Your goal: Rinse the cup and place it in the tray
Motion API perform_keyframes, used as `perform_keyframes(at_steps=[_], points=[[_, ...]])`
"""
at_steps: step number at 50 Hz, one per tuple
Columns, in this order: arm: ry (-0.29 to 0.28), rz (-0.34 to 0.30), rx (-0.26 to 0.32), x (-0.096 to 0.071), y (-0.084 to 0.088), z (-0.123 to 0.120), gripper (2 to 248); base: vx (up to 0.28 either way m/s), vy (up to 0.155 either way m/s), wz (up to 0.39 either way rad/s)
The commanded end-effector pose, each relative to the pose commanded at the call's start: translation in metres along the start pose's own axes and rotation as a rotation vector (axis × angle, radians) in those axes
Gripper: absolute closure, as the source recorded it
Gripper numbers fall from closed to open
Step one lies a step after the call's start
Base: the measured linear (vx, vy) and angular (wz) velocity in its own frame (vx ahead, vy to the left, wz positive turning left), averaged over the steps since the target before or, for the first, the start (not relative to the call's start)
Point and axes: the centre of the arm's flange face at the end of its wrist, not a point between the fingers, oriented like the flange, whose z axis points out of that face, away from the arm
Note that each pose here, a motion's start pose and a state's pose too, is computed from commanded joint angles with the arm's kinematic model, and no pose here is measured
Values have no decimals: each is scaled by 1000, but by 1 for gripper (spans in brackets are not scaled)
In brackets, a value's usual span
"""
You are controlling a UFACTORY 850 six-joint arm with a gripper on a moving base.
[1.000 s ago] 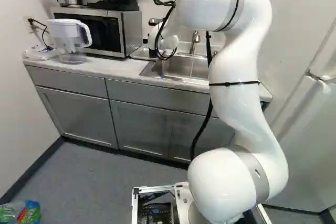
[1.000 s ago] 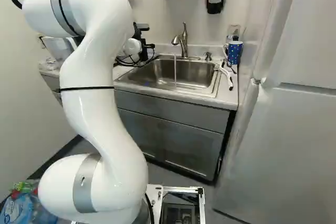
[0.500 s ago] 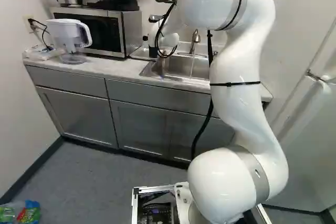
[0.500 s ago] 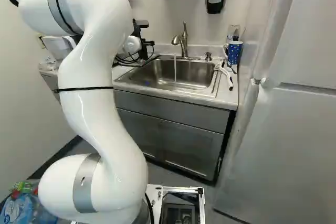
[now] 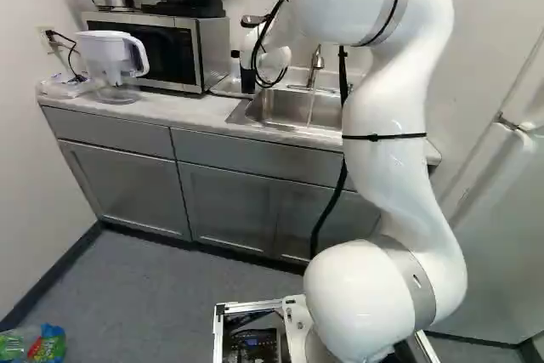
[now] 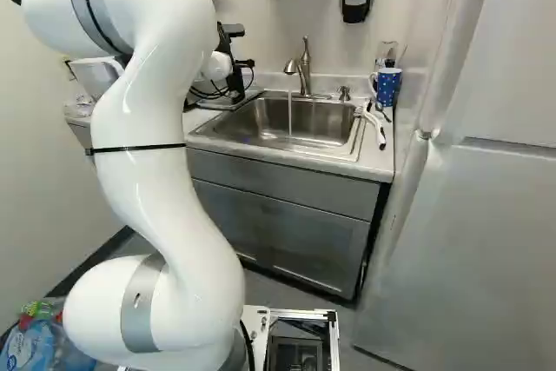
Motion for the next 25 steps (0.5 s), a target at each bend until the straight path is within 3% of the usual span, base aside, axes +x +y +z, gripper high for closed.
perform_keyframes(at_steps=[14,25], points=[[26,-1,1,16,-1,-4,3,0,0,0],[37,-2,5,28,-5,-23,3,0,0,0]])
